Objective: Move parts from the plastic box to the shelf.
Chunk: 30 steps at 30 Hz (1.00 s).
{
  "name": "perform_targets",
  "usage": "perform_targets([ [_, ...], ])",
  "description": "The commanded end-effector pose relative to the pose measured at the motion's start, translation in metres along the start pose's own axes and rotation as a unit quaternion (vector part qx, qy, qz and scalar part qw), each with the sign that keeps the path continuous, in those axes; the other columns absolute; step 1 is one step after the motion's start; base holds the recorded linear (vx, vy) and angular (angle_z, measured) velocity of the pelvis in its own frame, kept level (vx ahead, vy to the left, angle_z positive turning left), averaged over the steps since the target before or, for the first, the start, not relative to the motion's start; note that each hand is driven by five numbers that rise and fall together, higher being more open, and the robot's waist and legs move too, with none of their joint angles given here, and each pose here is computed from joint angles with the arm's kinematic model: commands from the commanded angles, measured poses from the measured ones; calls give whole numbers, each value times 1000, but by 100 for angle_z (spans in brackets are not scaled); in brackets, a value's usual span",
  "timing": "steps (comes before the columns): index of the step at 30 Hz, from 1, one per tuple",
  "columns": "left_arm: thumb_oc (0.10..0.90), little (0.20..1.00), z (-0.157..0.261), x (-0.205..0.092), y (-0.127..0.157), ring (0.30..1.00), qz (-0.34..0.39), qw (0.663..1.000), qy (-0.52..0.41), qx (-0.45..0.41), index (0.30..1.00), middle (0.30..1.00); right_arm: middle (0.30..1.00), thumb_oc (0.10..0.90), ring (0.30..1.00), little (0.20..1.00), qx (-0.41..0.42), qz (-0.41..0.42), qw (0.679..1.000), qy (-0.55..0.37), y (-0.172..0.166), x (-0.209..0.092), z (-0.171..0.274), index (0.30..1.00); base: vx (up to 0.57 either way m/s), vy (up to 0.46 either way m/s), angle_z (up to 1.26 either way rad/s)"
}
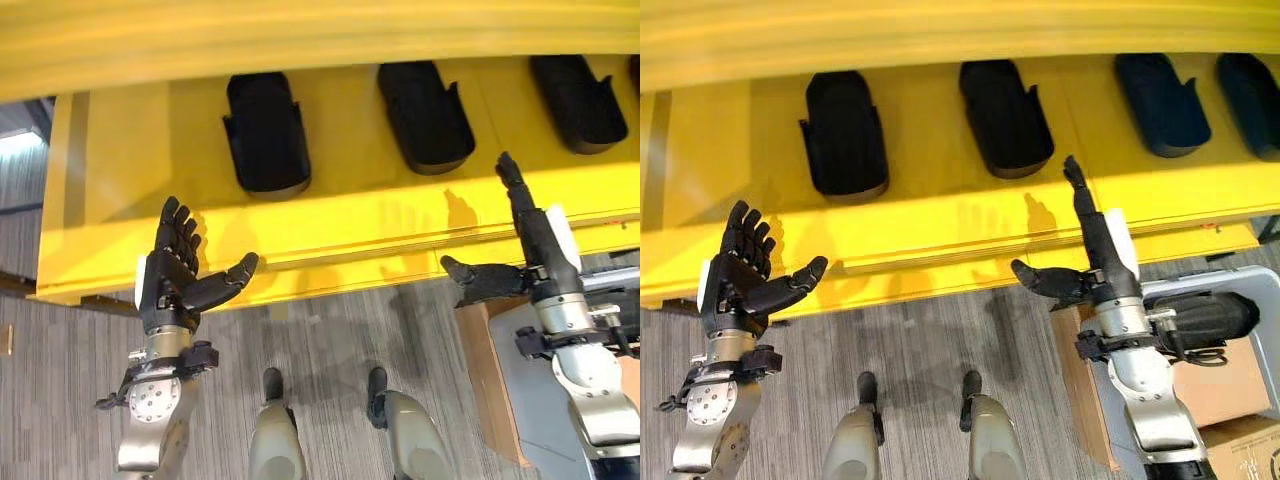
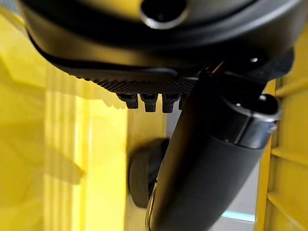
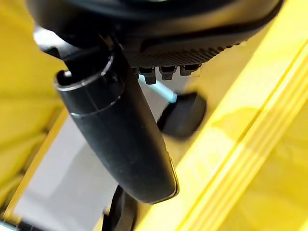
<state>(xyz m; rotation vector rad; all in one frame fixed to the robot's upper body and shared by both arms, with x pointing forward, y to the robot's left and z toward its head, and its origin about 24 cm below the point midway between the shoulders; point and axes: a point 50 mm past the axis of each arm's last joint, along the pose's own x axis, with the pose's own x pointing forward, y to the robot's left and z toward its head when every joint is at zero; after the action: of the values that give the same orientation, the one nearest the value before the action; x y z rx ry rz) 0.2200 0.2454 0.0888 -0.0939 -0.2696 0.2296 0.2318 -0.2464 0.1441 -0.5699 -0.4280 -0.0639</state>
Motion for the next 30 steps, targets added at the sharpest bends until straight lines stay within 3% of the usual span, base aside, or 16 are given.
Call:
perform_targets([
  [1,900,1000,17,-9,-1,1000,-22,998,-59,15,1000,1000,1000,900,1000,1000,-11,-16,996,-90,-20,-6,27,1000,-9,-93,-15],
  [8,900,1000,5,-12,-9,1000,-31,999,-35,-6,1000,1000,1000,900,1000,1000,-20,-25,999,-32,-27,-28,11,1000,9,-120,9],
  [17,900,1000,1,-18,-12,1000,-20,999,-30,-21,1000,1000,1000,900,1000,1000,28,16,998,-45,3,-10,9,1000,71,65,-45],
  [30,900,1000,2,-17,-3,1000,-10,1000,-27,1,1000,1000,1000,900,1000,1000,64,22,998,-13,17,-16,0,1000,40,138,-52],
])
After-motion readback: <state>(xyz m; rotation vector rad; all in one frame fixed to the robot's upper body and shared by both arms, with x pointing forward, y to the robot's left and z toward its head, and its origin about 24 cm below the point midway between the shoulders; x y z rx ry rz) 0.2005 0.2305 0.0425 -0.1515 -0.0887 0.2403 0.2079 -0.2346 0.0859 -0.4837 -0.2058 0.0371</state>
